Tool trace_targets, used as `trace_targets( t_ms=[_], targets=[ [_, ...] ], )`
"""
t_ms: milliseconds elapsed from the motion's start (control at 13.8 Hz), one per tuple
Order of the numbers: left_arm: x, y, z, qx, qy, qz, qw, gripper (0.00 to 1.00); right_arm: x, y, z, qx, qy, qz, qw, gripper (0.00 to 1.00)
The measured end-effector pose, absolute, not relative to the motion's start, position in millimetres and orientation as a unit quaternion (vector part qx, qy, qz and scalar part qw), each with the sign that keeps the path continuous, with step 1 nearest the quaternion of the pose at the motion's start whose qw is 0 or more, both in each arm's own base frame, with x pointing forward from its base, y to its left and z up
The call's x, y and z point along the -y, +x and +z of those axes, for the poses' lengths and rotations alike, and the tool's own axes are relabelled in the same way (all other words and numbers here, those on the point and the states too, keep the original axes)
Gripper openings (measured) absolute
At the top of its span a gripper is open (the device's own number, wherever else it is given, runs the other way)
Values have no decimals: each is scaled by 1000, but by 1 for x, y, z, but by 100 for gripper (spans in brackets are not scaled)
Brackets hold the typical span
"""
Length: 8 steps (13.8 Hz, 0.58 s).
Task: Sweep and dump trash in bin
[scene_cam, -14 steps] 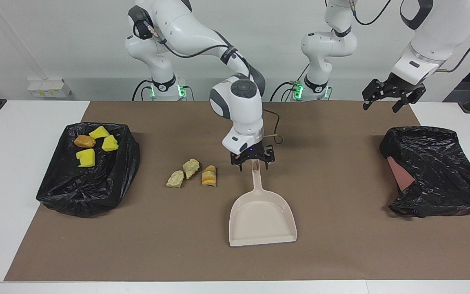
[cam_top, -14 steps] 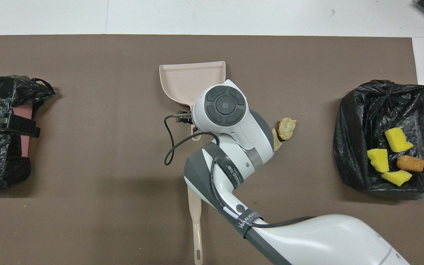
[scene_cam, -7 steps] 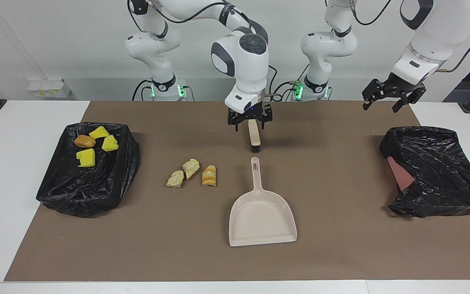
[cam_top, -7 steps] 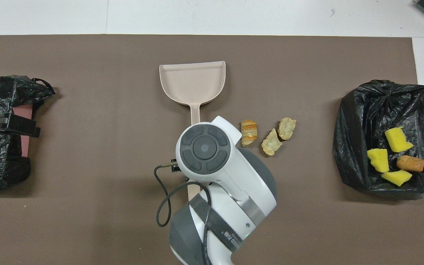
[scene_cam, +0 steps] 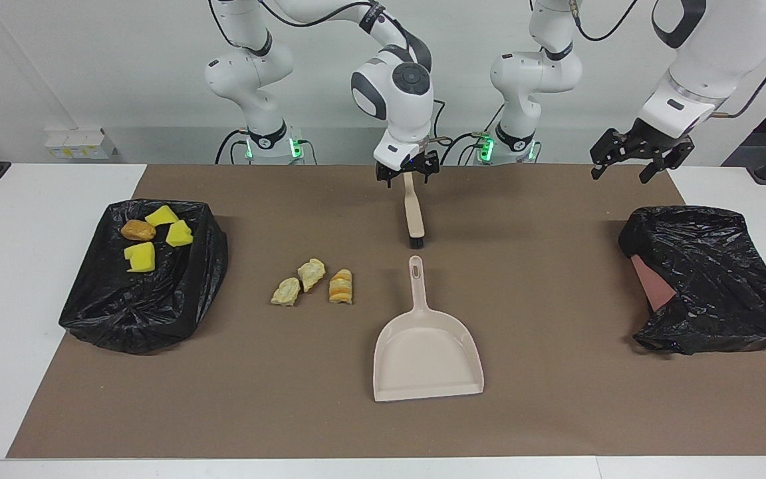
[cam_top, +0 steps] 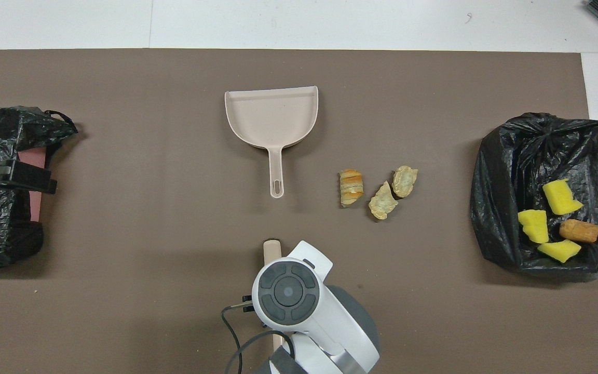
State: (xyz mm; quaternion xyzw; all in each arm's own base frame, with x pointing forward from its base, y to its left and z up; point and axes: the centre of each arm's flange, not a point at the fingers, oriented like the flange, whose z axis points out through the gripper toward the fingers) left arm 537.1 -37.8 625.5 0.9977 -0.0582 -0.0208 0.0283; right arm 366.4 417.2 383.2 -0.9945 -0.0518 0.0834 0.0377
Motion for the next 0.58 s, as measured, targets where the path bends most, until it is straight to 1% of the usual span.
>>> trace_targets(
  t_ms=[145, 290, 436, 581],
  targets=[
    [38, 537, 626, 58, 998, -21, 28, 100, -419, 345, 359, 55, -994, 78, 44, 100],
    [38, 537, 626, 58, 998, -21, 28, 100, -417, 331, 339, 59, -994, 76, 43, 100],
    [38, 537, 626, 58, 998, -21, 28, 100, -418, 319, 331, 57, -994, 80, 41, 100],
    [38, 537, 626, 58, 998, -21, 28, 100, -421, 312, 331, 58, -994, 82, 41, 100]
  ],
)
